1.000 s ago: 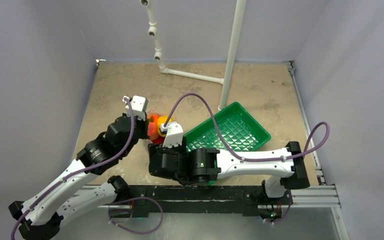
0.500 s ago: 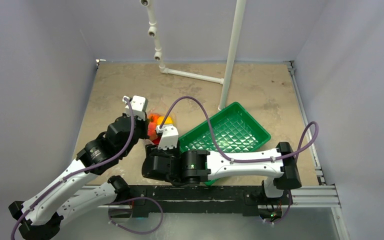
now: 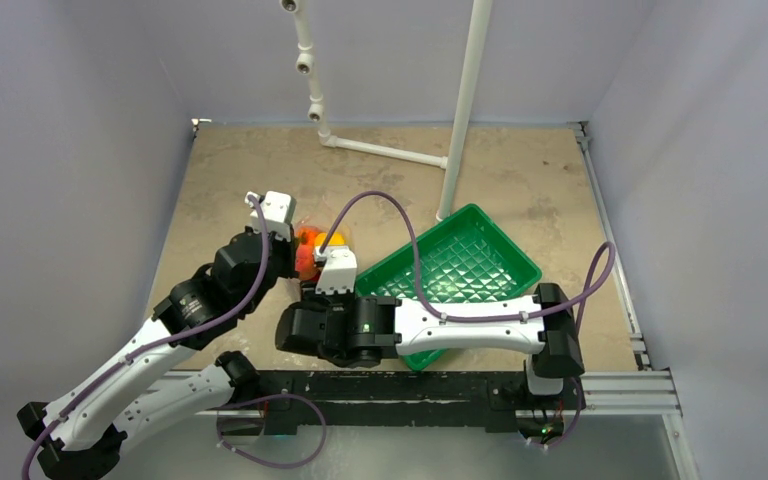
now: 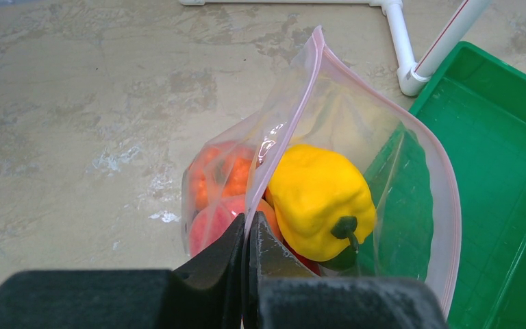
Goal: Place the food in the zip-top bag and seal the zipper
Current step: Adjust the zipper food storage bag at the center of the board.
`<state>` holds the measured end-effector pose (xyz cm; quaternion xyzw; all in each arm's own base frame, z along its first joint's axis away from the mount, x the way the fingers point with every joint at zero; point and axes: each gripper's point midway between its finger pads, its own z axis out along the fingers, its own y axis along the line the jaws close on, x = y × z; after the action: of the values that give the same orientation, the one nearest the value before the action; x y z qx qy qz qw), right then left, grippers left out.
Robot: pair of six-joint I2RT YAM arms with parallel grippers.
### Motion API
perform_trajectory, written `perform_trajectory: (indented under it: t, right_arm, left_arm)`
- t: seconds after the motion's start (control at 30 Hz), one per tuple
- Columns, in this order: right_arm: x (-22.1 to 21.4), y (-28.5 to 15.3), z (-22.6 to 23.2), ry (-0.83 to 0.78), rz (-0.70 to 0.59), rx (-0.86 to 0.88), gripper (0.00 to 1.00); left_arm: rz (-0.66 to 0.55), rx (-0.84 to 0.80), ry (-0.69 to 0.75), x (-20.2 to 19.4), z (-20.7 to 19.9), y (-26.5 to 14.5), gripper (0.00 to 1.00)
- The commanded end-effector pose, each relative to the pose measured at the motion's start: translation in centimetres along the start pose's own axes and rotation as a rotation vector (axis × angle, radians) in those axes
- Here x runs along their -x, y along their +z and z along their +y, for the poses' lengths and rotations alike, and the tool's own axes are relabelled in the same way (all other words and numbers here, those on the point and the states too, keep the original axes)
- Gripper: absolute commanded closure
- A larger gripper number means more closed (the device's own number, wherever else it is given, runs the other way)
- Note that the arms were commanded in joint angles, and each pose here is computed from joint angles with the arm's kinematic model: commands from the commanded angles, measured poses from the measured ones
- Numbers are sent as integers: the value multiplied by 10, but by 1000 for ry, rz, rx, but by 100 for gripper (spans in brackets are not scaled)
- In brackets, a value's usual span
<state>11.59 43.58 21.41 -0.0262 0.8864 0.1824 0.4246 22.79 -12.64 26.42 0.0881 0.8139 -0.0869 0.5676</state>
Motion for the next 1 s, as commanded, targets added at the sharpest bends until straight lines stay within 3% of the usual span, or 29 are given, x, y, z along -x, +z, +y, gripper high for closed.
perform_trajectory:
  t: [0.0, 0.4, 0.63, 0.97]
  right_arm:
    - [37, -10, 4, 86, -84, 6, 52]
    - [53, -5, 12, 92, -112, 24, 66]
    - [50, -7, 8, 91, -97, 18, 100]
    - [86, -19, -5, 15, -136, 44, 100]
  left_arm:
    - [-45, 8, -24, 13, 1, 0, 100]
    - [-47, 12, -24, 13, 2, 0, 100]
    - [-50, 19, -26, 13, 4, -1, 100]
    - [-67, 40, -92, 18, 13, -16, 100]
